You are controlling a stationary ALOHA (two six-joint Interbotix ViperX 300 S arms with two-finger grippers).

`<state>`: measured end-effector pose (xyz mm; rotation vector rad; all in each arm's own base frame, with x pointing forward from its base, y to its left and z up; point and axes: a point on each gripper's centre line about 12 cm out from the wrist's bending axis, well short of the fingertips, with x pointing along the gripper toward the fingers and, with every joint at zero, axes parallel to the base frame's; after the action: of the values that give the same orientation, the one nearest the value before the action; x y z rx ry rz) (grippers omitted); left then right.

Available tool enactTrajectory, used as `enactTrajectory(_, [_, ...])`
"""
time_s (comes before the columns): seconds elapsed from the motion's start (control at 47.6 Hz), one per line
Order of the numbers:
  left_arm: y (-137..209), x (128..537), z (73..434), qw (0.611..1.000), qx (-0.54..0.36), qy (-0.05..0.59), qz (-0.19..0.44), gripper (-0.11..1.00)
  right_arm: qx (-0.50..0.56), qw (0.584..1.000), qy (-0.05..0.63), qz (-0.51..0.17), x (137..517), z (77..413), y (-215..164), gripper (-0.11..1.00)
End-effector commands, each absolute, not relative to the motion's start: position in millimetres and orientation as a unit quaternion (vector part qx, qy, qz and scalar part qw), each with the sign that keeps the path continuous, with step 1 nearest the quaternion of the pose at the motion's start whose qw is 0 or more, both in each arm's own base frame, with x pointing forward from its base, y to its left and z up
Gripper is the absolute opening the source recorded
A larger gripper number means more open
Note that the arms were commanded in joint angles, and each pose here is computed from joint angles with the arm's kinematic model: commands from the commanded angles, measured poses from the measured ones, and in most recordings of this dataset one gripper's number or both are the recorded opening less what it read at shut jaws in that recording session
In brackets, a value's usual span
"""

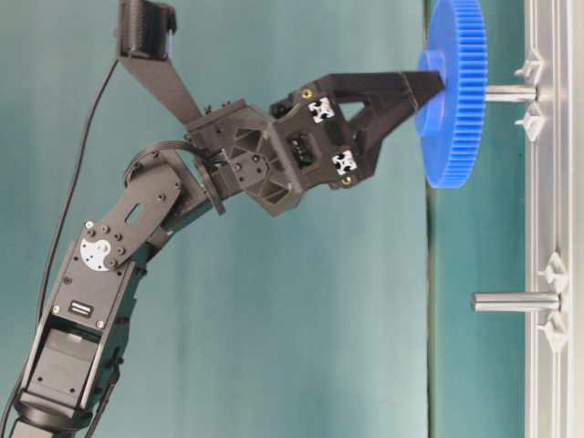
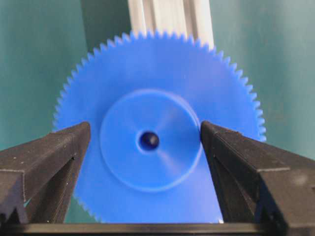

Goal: Find the location of the shaft and insert the large gear.
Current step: 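Push the gear bore onto the metal shaft with the left gripper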

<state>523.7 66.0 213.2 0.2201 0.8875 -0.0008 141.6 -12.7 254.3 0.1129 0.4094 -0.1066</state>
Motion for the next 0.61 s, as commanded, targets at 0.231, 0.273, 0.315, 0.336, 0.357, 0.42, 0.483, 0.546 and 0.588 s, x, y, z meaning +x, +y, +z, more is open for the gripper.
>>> enactTrajectory(0.231, [50.9, 523.4, 214.2, 0.899, 0.1, 0.426, -0.006, 0.89, 0.059, 0.978, 0.19, -0.054, 143.9, 260.1, -13.2, 0.03])
enactTrajectory(0.273, [51.7, 523.2, 215.0, 0.899, 0.1, 0.426, -0.005, 0.89, 0.059, 0.978, 0.191, -0.054, 143.8, 259.9, -13.1, 0.03])
enactTrajectory(0.315, [53.3, 522.9, 215.8, 0.9, 0.1, 0.425, -0.004, 0.89, 0.059, 0.978, 0.191, -0.054, 143.8, 259.9, -13.1, 0.03])
enactTrajectory(0.336, [54.1, 523.0, 217.2, 0.9, 0.099, 0.424, -0.003, 0.89, 0.059, 0.978, 0.191, -0.054, 144.1, 259.8, -13.2, 0.03])
enactTrajectory(0.357, [54.1, 523.0, 217.2, 0.9, 0.099, 0.424, -0.003, 0.89, 0.059, 0.978, 0.19, -0.054, 143.9, 260.1, -13.2, 0.03])
enactTrajectory(0.42, [54.8, 522.5, 218.6, 0.9, 0.099, 0.423, -0.002, 0.89, 0.059, 0.978, 0.19, -0.054, 143.8, 260.5, -13.1, 0.03])
enactTrajectory(0.483, [55.6, 522.5, 220.0, 0.901, 0.099, 0.422, -0.001, 0.89, 0.059, 0.978, 0.19, -0.054, 143.8, 260.5, -13.1, 0.03])
enactTrajectory(0.546, [55.6, 522.4, 219.9, 0.901, 0.099, 0.423, -0.001, 0.89, 0.059, 0.978, 0.191, -0.054, 143.8, 259.9, -13.1, 0.03])
enactTrajectory(0.588, [55.6, 521.7, 218.7, 0.9, 0.098, 0.425, -0.001, 0.89, 0.059, 0.978, 0.192, -0.054, 144.0, 259.7, -13.2, 0.03])
